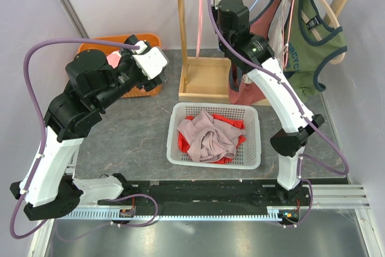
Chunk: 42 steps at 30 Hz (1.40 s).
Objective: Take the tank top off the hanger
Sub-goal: Place the hanger at the clothesline.
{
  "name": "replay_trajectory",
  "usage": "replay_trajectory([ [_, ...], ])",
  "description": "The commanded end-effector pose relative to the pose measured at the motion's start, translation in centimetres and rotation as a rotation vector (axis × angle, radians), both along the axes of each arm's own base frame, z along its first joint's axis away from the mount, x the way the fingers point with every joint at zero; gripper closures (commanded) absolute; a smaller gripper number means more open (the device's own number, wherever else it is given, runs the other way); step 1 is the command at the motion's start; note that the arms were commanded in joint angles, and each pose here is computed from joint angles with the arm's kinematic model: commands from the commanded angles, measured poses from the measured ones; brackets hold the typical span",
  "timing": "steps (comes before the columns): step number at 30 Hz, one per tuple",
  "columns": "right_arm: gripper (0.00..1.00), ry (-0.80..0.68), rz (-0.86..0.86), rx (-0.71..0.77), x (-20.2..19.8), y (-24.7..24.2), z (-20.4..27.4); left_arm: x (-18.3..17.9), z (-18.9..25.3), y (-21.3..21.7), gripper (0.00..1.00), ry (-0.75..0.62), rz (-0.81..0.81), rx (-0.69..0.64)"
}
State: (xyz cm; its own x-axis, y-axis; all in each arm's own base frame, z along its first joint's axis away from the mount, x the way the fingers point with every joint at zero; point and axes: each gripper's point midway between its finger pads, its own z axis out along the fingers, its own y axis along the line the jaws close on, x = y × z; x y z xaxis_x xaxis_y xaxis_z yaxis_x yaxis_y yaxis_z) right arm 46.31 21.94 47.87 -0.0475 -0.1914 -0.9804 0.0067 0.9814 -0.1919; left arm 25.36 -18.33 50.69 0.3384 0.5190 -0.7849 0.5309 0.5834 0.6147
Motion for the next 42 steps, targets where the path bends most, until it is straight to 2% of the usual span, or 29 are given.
replay_trajectory([
  [1,1.0,0.091,-0.019,0.064,0.5,0.3,-2.5,-0.4,1.0,0.0,0.24,-0.008,-0.011,-0.051],
  [7,1.0,0.187,-0.017,0.123,-0.5,0.4,-5.1,-0.3,0.9,-0.1,0.25,-0.005,-0.012,-0.049],
  [18,1.0,0.236,0.13,0.224,-1.9,2.9,-4.8,-0.6,1.3,-0.2,0.26,-0.005,-0.024,-0.066],
  [21,0.78,0.256,0.16,0.233,-2.3,3.7,-5.2,-0.6,1.5,-0.2,0.26,-0.005,-0.024,-0.071],
  [24,0.67,0.259,0.173,0.235,-2.7,3.8,-5.1,-0.7,1.7,-0.1,0.26,-0.008,-0.024,-0.075],
  [25,0.58,0.264,0.174,0.231,-2.8,3.8,-5.3,-0.6,1.6,-0.2,0.26,-0.006,-0.026,-0.074],
  [27,0.49,0.259,0.174,0.232,-3.1,3.6,-4.9,-0.6,1.6,-0.3,0.26,-0.001,-0.028,-0.075],
  [28,0.39,0.259,0.172,0.226,-3.3,3.4,-4.9,-0.6,1.6,-0.4,0.26,0.0,-0.03,-0.077],
  [31,0.36,0.255,0.147,0.213,-3.9,2.4,-4.6,-0.6,1.5,-0.5,0.26,0.005,-0.034,-0.078],
  [38,0.25,0.166,0.151,0.248,-7.6,-1.0,0.1,-0.5,1.2,-0.7,0.26,0.014,-0.04,-0.074],
  [42,0.22,0.117,0.102,0.258,-9.5,-3.8,1.9,-0.5,1.1,-0.8,0.26,0.018,-0.041,-0.072],
])
